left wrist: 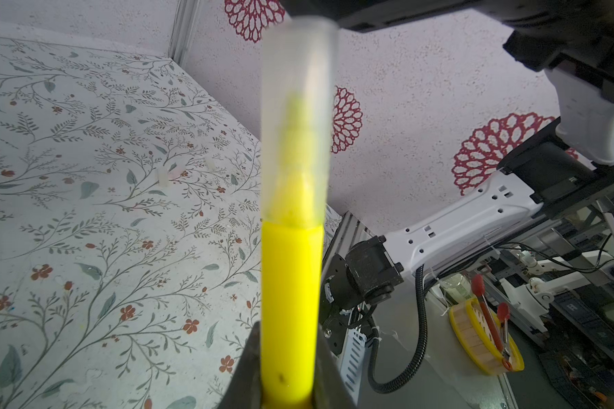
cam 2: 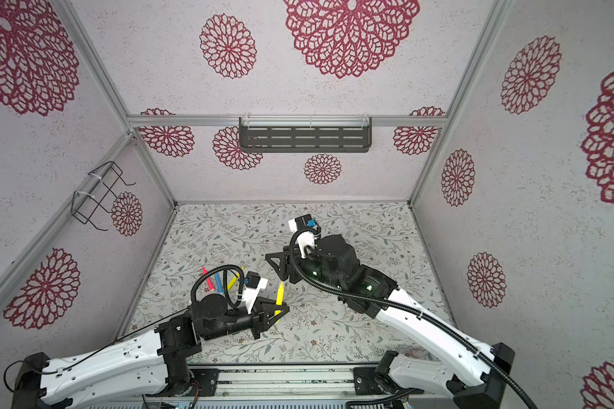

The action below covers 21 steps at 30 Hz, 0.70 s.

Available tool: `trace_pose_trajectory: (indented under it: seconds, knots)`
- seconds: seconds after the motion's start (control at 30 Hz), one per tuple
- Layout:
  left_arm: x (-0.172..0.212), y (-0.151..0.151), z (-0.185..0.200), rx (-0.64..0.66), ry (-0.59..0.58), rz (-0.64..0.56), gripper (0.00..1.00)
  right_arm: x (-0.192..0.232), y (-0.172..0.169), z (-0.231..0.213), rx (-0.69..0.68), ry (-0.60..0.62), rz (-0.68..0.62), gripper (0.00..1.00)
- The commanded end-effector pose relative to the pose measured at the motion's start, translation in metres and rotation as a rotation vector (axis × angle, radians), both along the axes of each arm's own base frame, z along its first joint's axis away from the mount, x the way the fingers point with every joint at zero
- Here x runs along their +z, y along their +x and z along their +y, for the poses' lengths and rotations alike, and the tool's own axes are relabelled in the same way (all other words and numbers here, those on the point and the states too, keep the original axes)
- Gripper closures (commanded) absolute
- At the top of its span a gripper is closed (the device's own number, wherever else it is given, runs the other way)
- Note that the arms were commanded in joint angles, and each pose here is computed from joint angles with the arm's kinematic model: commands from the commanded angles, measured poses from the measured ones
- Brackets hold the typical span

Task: Insert the pens into the pen caps
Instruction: 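Open the right gripper and pull it back from the capped highlighter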

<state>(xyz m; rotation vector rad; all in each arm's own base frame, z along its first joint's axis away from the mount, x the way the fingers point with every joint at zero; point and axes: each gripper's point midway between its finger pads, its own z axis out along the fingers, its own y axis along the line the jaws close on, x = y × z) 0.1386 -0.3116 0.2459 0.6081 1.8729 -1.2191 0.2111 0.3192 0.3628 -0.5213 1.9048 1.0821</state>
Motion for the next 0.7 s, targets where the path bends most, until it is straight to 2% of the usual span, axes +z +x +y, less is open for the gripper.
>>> trace_pose_trajectory:
  seconds: [0.0, 0.47, 0.67]
  knots:
    - [0.016, 0.000, 0.003, 0.012, -0.033, -0.040, 1.00, 0.016, -0.009, 0.002, 0.044, 0.035, -0.018, 0.37]
    - [0.010, 0.000, 0.008, 0.029, -0.039, -0.033, 1.00, -0.006, -0.020, 0.011, 0.104, 0.047, 0.044, 0.57]
    - [0.008, -0.001, 0.008, 0.029, -0.039, -0.031, 1.00, -0.010, -0.023, 0.012, 0.113, 0.052, 0.050, 0.62]
